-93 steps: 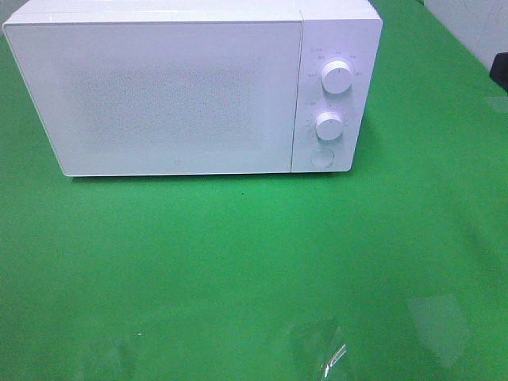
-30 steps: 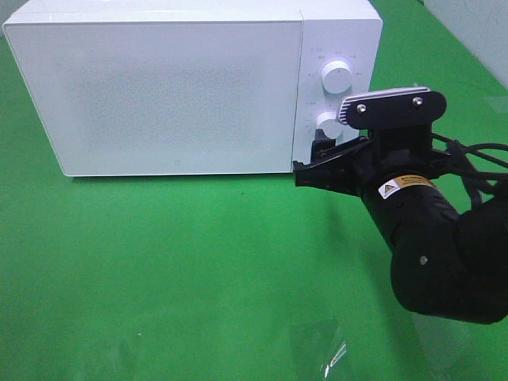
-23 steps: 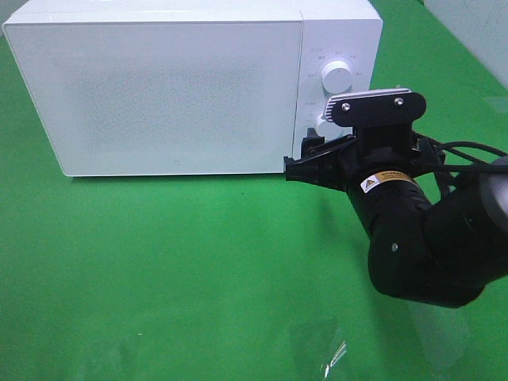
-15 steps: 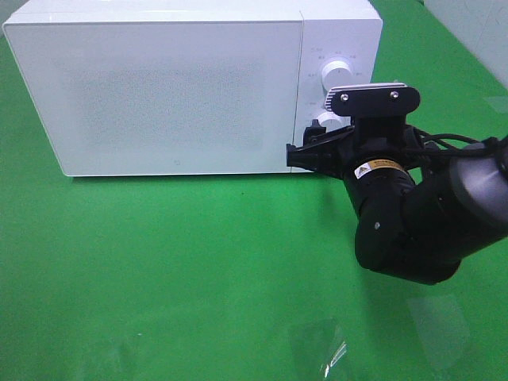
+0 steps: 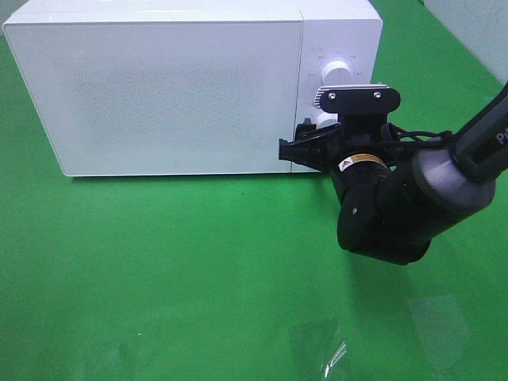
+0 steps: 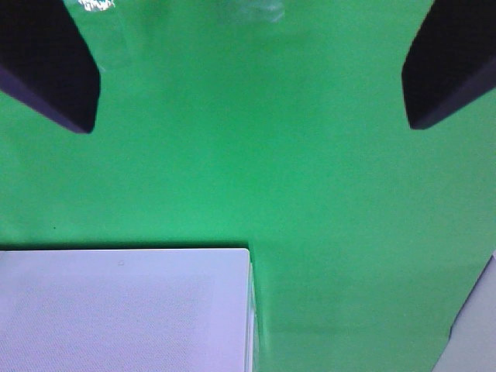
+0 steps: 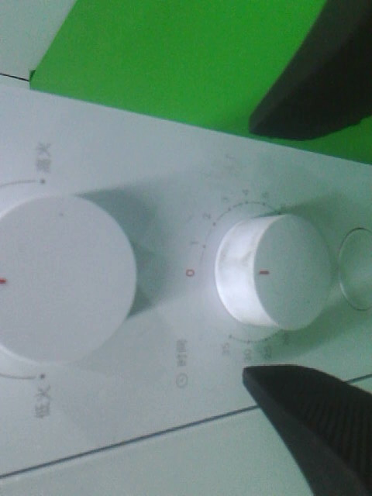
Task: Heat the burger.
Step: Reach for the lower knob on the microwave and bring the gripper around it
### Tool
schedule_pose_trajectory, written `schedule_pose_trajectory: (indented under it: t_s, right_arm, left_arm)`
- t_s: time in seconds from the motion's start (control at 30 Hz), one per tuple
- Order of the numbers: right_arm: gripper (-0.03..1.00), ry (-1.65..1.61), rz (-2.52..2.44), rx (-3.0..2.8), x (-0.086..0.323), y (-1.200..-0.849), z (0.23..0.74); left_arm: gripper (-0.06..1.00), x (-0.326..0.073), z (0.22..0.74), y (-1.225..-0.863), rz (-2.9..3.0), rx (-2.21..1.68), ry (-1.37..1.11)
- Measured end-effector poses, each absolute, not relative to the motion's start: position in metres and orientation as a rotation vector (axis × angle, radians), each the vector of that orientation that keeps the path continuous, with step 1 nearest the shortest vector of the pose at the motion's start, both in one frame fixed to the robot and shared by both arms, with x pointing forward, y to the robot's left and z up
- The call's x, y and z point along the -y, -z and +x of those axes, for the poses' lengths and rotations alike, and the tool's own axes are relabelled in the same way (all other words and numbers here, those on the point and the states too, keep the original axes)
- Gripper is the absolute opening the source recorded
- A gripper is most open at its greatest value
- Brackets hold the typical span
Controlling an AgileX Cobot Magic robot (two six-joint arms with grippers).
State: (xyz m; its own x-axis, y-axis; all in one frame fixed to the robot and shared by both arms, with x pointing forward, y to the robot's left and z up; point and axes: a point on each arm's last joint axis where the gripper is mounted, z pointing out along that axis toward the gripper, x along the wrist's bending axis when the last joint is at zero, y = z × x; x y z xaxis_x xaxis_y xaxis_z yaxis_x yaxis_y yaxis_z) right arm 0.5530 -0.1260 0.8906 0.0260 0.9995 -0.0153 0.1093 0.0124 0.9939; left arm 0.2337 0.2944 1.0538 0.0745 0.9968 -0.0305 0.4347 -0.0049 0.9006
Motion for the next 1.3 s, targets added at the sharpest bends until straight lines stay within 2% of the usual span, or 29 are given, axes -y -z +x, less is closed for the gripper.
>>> schedule_pose_trajectory:
  t_s: [0.57,0.7,0.73,0.77,0.8,0.83,0.87,1.2,1.3]
  right_arm:
    - [0.75,-1.145,1.270,-1.303,0.1228,-0.8869,0.5614]
    - [0.67,-1.150,1.261,-1.294,0.1229,-0.8879,0.5615]
    - [0.61,-1.150,1.260,-1.293,0.1230,-0.8878,0.5615]
    - [0.61,-1.150,1.260,-1.293,0.1230,-0.8878,0.5615]
    - [0.53,-1.150,1.258,-1.291,0.1230,-0.8879,0.5615]
    - [0.53,-1.150,1.258,-1.291,0.1230,-0.8879,0.5615]
    - [0.43,-1.149,1.263,-1.288,0.1233,-0.8879,0.5615]
    - [0.42,-1.182,1.298,-1.265,0.1230,-0.8879,0.5613]
    - [0.42,-1.279,1.399,-1.195,0.1227,-0.8879,0.5613]
  left_arm:
    - [0.98,-0.2944,0.2337,-1.0538,1.557,-1.473,-0.892]
    - [0.98,-0.2944,0.2337,-1.0538,1.557,-1.473,-0.892]
    - [0.98,-0.2944,0.2337,-1.0538,1.557,-1.473,-0.892]
    - [0.98,-0.2944,0.2337,-1.0538,1.557,-1.473,-0.892]
    - [0.98,-0.2944,0.2337,-1.0538,1.557,-1.473,-0.892]
    - [0.98,-0.2944,0.2337,-1.0538,1.557,-1.473,-0.892]
    - [0.98,-0.2944,0.2337,-1.0538,1.557,-1.473,-0.892]
    - [0.98,-0.2944,0.2337,-1.0538,1.557,-1.473,-0.892]
    - [0.98,-0.2944,0.2337,-1.0538,1.557,-1.473,-0.892]
